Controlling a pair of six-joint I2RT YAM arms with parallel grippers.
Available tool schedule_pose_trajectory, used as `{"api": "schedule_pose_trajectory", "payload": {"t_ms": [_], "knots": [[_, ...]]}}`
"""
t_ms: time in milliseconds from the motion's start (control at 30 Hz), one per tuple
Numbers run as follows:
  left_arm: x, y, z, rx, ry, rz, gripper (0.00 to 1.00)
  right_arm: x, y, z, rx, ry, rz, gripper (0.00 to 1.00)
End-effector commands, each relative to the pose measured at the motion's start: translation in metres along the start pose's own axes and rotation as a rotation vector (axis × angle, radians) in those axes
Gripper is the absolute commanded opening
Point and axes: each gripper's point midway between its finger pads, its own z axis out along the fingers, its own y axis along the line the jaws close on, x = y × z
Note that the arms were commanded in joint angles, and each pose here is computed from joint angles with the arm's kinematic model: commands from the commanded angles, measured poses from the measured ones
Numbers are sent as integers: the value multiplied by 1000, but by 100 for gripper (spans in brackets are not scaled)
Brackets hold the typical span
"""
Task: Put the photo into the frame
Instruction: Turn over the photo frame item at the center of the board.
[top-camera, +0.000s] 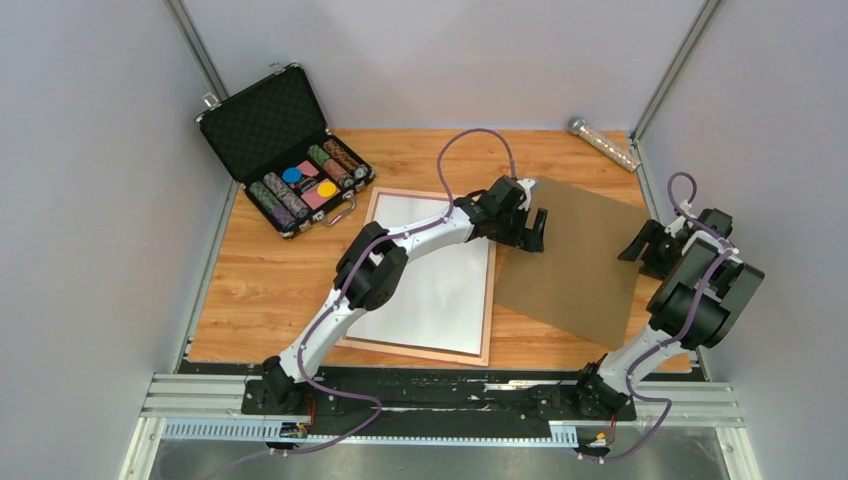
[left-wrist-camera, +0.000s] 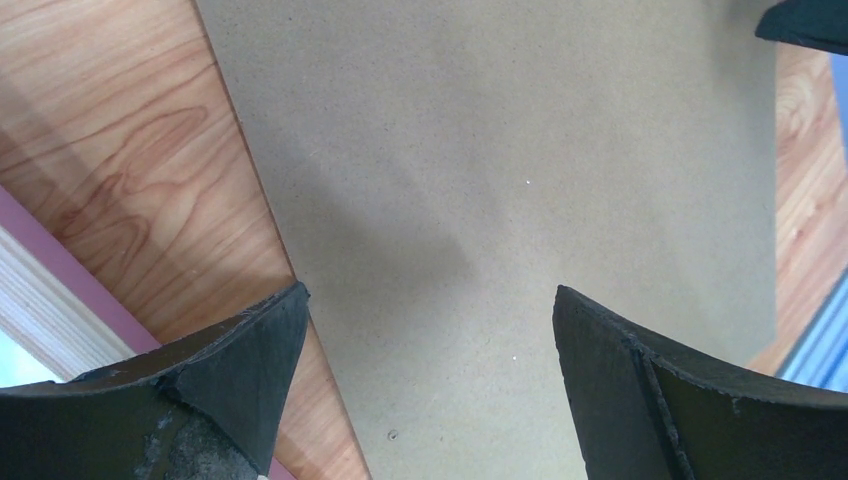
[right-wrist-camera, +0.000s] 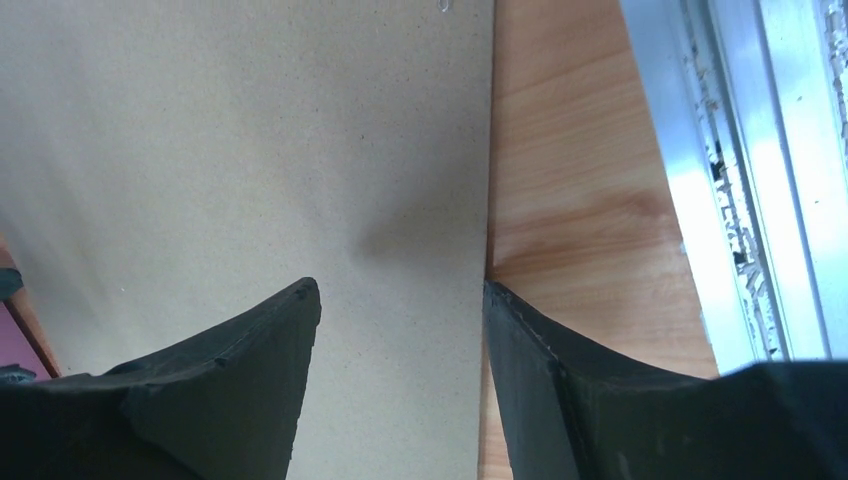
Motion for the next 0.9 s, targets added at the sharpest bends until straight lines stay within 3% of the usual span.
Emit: {"api": "schedule_pose_trajectory", "payload": {"t_ms": [0,400,867], "knots": [[96,-8,14,55,296,-146,100,-14,7,12,-52,-16,14,63],[96,-15,1,82,299,-173,100,-27,25,24,-94,-5,-17,62],[66,23,-23,-101,194,-114,100,-25,6,12,4,-26,-97,63]]}}
